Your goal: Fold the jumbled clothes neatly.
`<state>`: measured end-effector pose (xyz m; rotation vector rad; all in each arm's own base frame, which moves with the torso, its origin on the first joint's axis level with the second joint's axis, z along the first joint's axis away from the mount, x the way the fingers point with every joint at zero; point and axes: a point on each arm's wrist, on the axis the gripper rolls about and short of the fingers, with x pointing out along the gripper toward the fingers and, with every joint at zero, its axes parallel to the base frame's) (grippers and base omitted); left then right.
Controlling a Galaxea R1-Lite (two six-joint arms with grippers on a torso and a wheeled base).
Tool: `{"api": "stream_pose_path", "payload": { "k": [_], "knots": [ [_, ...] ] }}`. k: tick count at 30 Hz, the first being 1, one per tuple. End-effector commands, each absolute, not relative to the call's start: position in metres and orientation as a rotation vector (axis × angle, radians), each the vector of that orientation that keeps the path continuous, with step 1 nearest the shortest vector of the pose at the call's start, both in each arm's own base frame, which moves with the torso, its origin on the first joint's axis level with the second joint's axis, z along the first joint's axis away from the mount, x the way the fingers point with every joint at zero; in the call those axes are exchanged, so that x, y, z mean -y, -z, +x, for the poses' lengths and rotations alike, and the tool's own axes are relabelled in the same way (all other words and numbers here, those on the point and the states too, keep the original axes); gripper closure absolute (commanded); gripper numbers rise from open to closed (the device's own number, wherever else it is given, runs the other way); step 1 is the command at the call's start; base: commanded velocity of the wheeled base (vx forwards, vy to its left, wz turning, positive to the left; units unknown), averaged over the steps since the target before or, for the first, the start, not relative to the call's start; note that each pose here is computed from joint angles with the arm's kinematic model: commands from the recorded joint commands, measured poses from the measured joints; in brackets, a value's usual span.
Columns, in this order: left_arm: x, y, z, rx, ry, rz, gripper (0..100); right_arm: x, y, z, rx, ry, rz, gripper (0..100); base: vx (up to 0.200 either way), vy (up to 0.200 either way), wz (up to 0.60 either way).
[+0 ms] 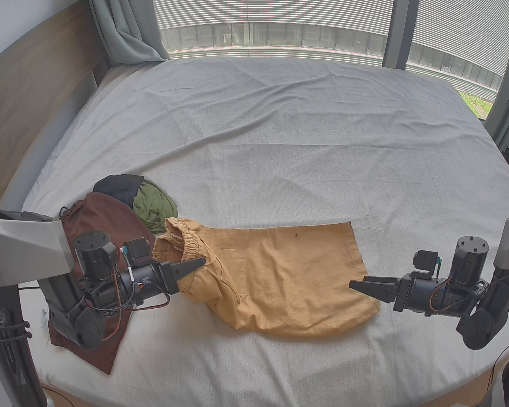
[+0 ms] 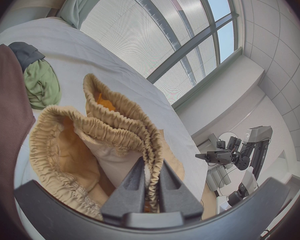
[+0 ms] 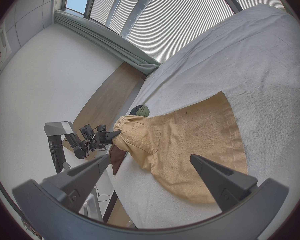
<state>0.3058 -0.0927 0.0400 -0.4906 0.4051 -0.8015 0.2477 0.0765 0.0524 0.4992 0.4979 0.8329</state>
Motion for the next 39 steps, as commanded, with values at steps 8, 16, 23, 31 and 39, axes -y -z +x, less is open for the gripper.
{"api": "stream_pose_path", "payload": {
  "k": [8, 16, 23, 31, 39],
  "knots": [
    [0.114, -0.041, 0.310, -0.419, 0.861, -0.480, 100, -0.077, -0.052, 0.248, -0.500, -0.833, 0.500, 0, 0.000, 0.000, 0.00],
    [0.132, -0.044, 0.315, -0.443, 0.895, -0.477, 100, -0.077, -0.052, 0.248, -0.498, -0.834, 0.498, 0, 0.000, 0.000, 0.00],
    [0.147, -0.046, 0.316, -0.456, 0.931, -0.470, 100, -0.076, -0.052, 0.248, -0.497, -0.833, 0.499, 0, 0.000, 0.000, 0.00],
    [0.170, -0.049, 0.317, -0.495, 0.981, -0.462, 100, -0.075, -0.053, 0.250, -0.489, -0.829, 0.499, 0, 0.000, 0.000, 0.00],
    [0.192, -0.053, 0.318, -0.518, 1.028, -0.451, 100, -0.075, -0.054, 0.252, -0.480, -0.826, 0.498, 0, 0.000, 0.000, 0.00]
  ]
}}
